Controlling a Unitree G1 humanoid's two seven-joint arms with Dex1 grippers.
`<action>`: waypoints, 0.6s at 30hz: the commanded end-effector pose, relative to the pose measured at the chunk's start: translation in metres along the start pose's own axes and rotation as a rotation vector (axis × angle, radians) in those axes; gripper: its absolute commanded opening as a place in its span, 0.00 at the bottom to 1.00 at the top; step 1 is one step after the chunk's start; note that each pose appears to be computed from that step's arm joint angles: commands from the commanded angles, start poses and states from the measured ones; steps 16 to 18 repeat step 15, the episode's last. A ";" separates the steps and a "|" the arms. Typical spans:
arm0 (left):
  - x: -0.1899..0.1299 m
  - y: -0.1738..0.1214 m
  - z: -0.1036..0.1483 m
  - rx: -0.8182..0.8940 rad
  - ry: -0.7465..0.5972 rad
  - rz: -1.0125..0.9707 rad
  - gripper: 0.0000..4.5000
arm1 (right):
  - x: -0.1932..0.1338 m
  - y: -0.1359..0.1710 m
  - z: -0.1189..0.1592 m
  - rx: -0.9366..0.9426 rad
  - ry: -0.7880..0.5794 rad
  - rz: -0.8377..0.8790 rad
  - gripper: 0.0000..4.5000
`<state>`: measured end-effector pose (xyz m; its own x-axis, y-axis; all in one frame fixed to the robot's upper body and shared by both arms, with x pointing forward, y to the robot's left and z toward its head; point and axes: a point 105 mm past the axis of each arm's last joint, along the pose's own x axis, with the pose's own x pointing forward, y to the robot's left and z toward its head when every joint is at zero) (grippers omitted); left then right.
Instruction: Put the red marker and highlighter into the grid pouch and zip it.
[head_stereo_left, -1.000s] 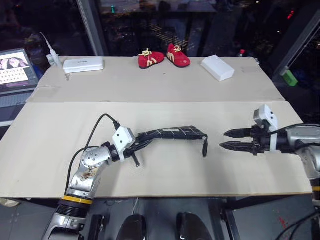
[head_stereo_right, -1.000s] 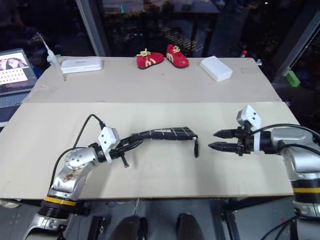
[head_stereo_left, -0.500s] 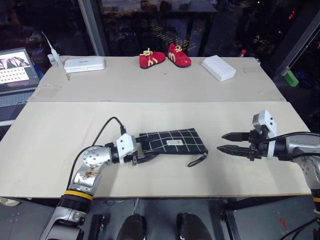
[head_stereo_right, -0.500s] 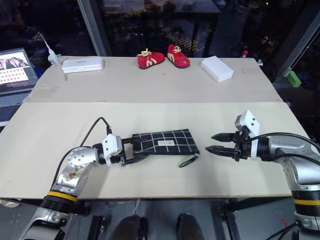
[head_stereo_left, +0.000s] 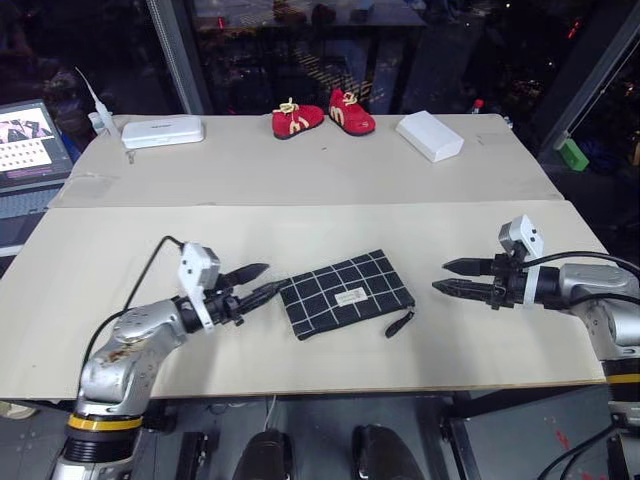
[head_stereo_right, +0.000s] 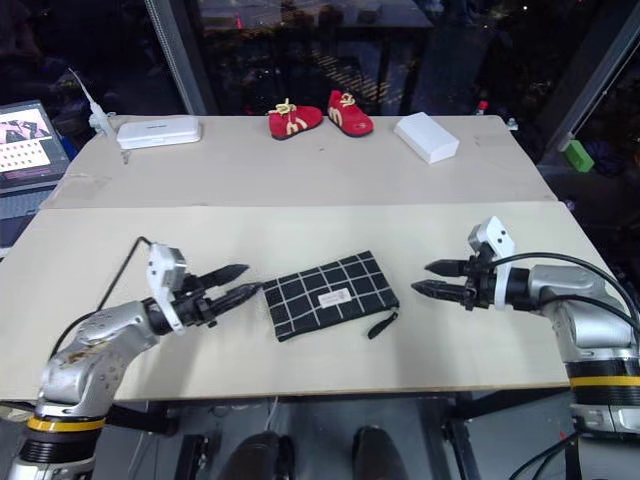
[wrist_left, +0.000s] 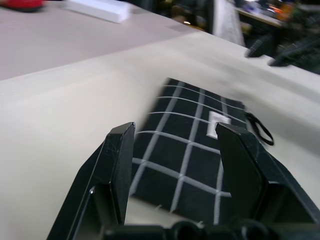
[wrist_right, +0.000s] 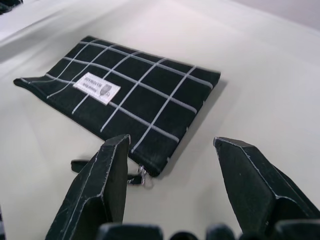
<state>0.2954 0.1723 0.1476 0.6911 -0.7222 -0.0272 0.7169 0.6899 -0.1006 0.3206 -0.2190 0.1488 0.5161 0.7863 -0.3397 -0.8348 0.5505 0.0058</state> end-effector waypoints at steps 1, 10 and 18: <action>-0.027 0.012 0.014 -0.023 -0.030 0.118 0.62 | -0.009 -0.010 0.007 -0.020 -0.042 -0.039 0.67; -0.060 0.030 -0.001 -0.099 -0.053 0.335 0.62 | -0.012 -0.025 -0.005 0.054 -0.091 -0.116 0.67; -0.059 0.033 -0.004 -0.105 -0.067 0.382 0.62 | -0.001 -0.024 -0.009 0.069 -0.107 -0.112 0.67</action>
